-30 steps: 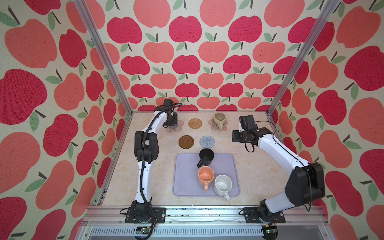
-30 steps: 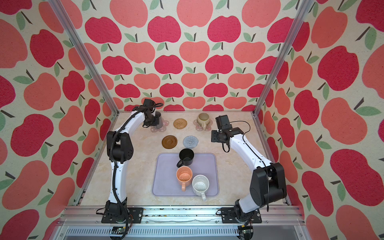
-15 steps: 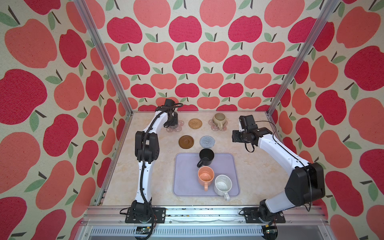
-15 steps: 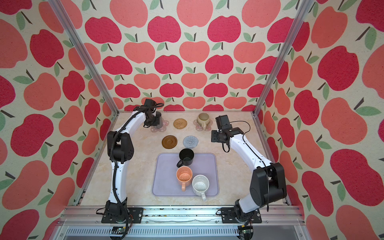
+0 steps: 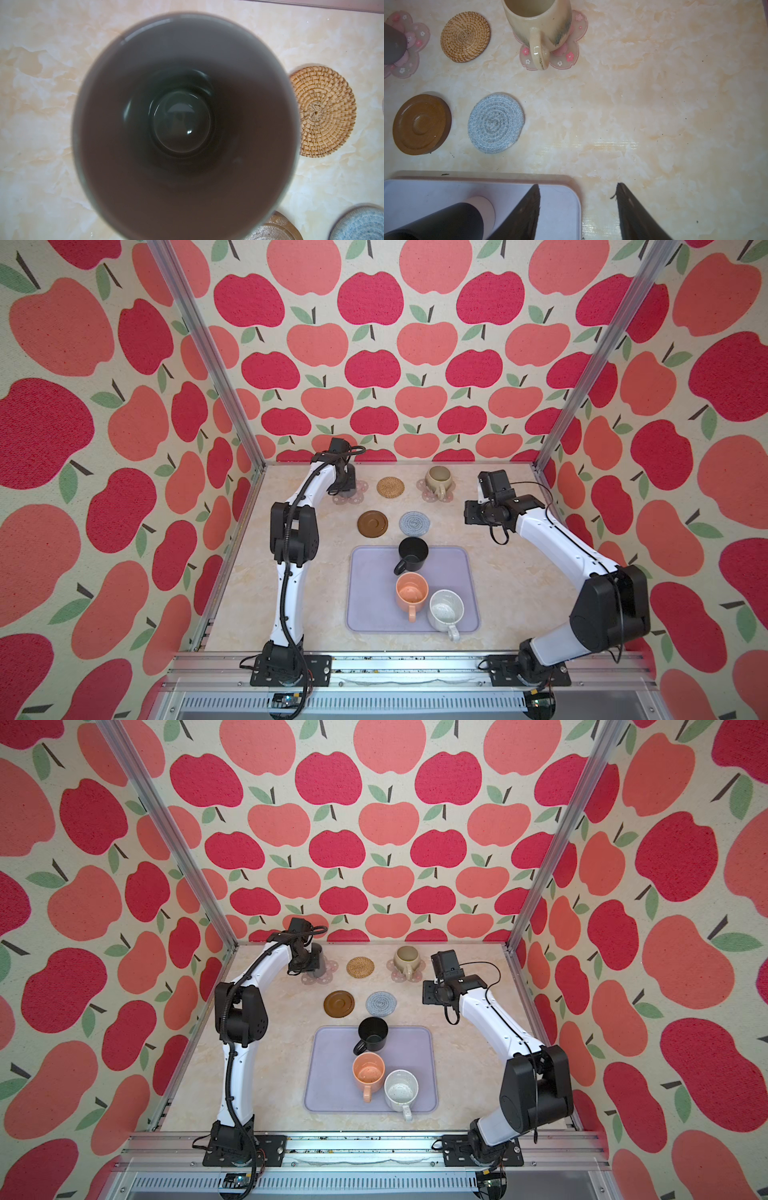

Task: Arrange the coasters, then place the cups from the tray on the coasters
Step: 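Open the left gripper to release the grey mug on the coaster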

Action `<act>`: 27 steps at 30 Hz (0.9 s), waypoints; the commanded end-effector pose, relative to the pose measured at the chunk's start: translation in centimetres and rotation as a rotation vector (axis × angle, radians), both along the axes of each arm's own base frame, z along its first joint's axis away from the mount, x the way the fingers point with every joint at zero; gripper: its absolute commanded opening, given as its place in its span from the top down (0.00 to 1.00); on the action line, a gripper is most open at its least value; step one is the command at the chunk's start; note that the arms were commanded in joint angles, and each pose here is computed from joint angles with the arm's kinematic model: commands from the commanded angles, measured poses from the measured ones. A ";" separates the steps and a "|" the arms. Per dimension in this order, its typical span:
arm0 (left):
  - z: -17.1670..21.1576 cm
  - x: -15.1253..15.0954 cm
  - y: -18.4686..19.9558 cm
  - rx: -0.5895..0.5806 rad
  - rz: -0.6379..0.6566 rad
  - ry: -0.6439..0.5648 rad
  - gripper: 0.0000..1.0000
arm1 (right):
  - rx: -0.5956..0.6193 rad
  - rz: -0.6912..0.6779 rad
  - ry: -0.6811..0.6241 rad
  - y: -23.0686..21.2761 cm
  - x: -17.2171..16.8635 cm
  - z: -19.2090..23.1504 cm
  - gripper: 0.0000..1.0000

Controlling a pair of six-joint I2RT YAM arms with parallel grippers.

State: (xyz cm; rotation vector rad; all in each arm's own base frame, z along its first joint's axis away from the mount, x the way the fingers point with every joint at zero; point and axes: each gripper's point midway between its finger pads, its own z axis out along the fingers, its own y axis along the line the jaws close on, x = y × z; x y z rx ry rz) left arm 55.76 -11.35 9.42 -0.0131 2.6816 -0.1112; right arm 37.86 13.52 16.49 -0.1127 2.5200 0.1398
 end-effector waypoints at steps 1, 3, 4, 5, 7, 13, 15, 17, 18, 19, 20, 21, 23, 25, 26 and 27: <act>2.1 1.0 -0.2 -0.012 0.020 -0.064 0.75 | 0.017 -0.013 0.013 -0.2 -0.7 0.3 0.39; 2.4 0.8 0.0 -0.007 0.024 -0.063 0.73 | 0.019 -0.014 0.010 -0.2 -0.7 0.4 0.39; 2.7 0.7 0.0 -0.006 0.025 -0.068 0.69 | 0.020 -0.015 0.009 -0.2 -0.7 0.5 0.39; 2.9 0.6 0.1 -0.006 0.025 -0.072 0.68 | 0.021 -0.016 0.008 -0.3 -0.7 0.5 0.39; 3.5 0.3 0.1 -0.008 0.022 -0.083 0.66 | 0.025 -0.016 0.005 -0.2 -0.8 0.7 0.39; 5.3 -1.5 0.5 -0.012 0.022 -0.095 0.63 | 0.052 -0.021 0.002 0.1 -1.0 1.0 0.39; 5.8 -2.5 0.8 -0.008 0.024 -0.103 0.62 | 0.058 -0.021 -0.001 0.2 -1.2 1.2 0.39; 6.6 -3.7 1.2 -0.002 0.029 -0.110 0.62 | 0.061 -0.020 -0.007 0.3 -1.5 1.4 0.39; 6.9 -4.3 1.3 -0.001 0.029 -0.115 0.61 | 0.061 -0.021 -0.009 0.3 -1.6 1.5 0.39; 7.0 -5.0 1.6 0.002 0.032 -0.114 0.61 | 0.059 -0.018 -0.011 0.3 -1.8 1.6 0.39; 7.4 -5.7 1.7 0.003 0.035 -0.120 0.60 | 0.059 -0.016 -0.012 0.4 -2.1 1.7 0.39; 7.7 -6.3 1.9 0.002 0.035 -0.119 0.60 | 0.060 -0.014 -0.015 0.4 -2.3 1.8 0.39; 8.2 -7.8 2.0 0.001 0.031 -0.120 0.60 | 0.057 -0.009 -0.018 0.4 -3.0 2.1 0.39; 8.5 -9.3 1.9 -0.007 0.021 -0.113 0.60 | 0.058 -0.006 -0.019 0.4 -3.7 2.4 0.39; 8.6 -10.2 1.7 -0.015 0.012 -0.104 0.60 | 0.061 -0.001 -0.018 0.4 -4.2 2.4 0.39; 8.6 -11.0 1.4 -0.022 0.000 -0.095 0.60 | 0.065 0.001 -0.018 0.4 -4.7 2.5 0.39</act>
